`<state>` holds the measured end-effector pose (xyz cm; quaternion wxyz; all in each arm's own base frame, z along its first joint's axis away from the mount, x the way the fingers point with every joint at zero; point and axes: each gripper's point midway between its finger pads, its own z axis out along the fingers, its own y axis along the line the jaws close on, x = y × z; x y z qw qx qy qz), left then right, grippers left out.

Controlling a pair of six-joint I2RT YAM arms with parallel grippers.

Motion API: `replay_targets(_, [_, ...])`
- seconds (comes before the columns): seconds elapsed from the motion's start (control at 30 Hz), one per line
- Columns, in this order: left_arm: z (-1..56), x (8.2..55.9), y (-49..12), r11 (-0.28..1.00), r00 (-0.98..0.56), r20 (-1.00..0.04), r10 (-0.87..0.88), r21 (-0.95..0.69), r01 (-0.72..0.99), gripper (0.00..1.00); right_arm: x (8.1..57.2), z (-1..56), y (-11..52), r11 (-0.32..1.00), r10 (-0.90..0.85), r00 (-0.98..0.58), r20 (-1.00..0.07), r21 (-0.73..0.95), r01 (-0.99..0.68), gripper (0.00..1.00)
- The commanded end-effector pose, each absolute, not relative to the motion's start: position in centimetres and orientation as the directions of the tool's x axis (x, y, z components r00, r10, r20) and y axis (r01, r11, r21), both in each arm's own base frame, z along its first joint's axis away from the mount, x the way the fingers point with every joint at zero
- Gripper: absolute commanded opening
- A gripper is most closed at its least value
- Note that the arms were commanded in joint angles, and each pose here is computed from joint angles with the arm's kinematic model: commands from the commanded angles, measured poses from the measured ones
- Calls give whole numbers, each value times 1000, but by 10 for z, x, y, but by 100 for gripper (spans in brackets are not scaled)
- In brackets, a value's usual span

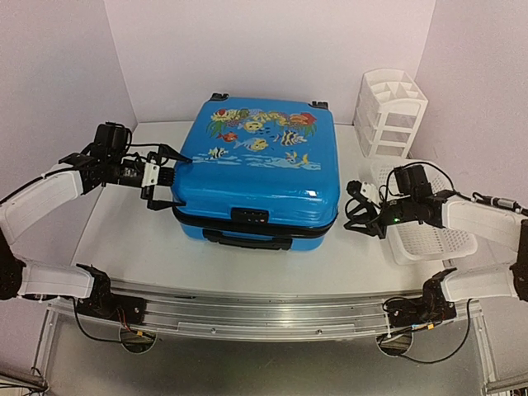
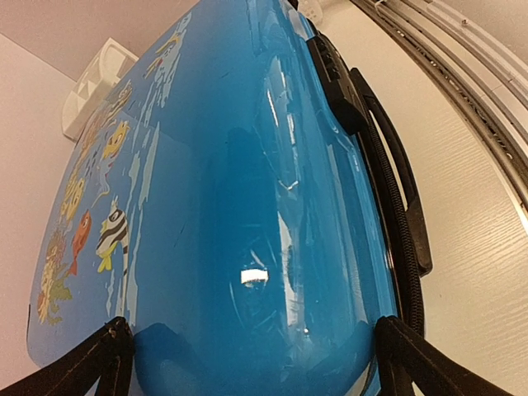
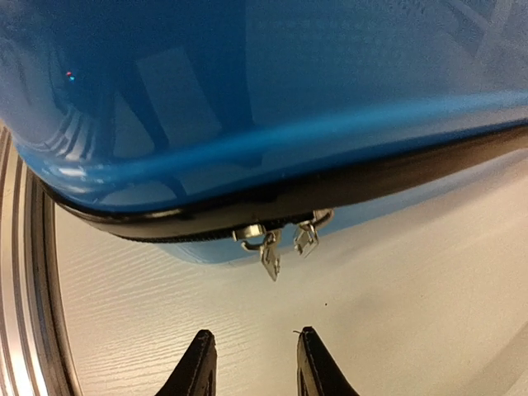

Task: Open, take out, and arrange the luggage

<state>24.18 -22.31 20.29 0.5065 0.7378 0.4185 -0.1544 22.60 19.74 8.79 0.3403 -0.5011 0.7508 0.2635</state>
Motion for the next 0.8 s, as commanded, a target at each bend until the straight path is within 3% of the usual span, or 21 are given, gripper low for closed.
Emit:
replay_targets(0.0, [165,277,-206,-128,530,-594,606,584,801,99,234,131,214,325,-463,-202,-863,47,-945,30])
replay_targets(0.17, [168,300,-197,-98,525,-578,624,610,787,99,253,171,227,382,-264,-202,-943,91,-920,37])
replay_targets(0.4, [182,336,-182,-37,520,-550,653,663,748,99,262,169,229,433,-128,-363,-923,277,-858,44])
replay_targets(0.63, [216,382,-176,98,495,-560,664,722,685,99,257,133,236,474,-182,-467,-865,339,-813,43])
replay_targets(0.77, [234,391,-178,146,488,-585,648,725,673,100,253,115,246,497,-235,-461,-856,302,-814,36])
